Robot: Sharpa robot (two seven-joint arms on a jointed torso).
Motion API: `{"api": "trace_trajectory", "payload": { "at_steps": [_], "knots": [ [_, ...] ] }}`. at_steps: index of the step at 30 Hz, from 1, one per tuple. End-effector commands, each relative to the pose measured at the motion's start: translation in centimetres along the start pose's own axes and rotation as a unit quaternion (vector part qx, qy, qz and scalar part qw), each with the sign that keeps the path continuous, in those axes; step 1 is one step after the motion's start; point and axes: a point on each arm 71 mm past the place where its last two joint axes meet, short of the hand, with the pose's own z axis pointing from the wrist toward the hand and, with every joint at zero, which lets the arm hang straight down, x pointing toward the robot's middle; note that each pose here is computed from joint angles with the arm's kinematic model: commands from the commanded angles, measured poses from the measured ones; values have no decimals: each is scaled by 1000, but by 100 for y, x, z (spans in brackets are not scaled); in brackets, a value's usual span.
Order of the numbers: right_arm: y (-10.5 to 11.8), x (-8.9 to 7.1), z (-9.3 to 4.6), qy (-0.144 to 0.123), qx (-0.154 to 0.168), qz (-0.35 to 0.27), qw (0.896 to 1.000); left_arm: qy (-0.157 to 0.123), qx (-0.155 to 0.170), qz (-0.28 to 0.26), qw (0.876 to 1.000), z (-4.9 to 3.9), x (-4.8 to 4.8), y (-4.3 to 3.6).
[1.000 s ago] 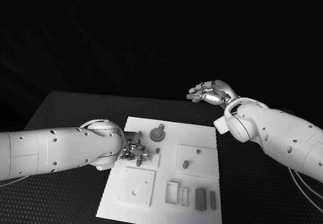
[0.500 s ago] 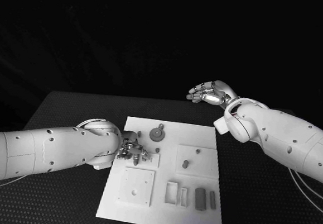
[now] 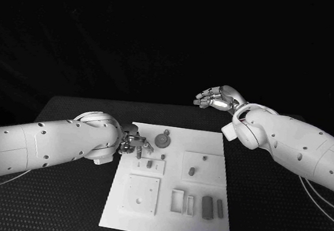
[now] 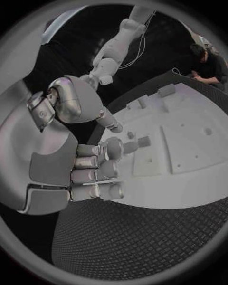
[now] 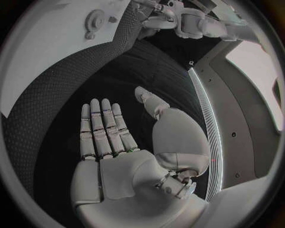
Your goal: Assemble the parts on the task board
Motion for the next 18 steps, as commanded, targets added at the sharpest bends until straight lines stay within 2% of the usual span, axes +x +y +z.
{"api": "trace_trajectory", "payload": {
  "at_steps": [1, 5, 7, 14, 18],
  "knots": [
    [-2, 1, -2, 4, -3, 1, 1000, 5, -3, -9, 1000, -3, -136, 27],
    [0, 9, 3, 5, -3, 1, 1000, -11, -15, -24, 1000, 42, -344, 99],
    [-4, 10, 2, 5, -3, 1, 1000, -16, -21, -26, 999, 74, -413, 134],
    [-6, 9, -5, 5, -3, 1, 1000, -28, -40, -25, 999, 170, -563, 212],
    [-3, 10, -9, 5, -3, 2, 1000, -35, -46, -21, 998, 232, -616, 207]
  ]
}}
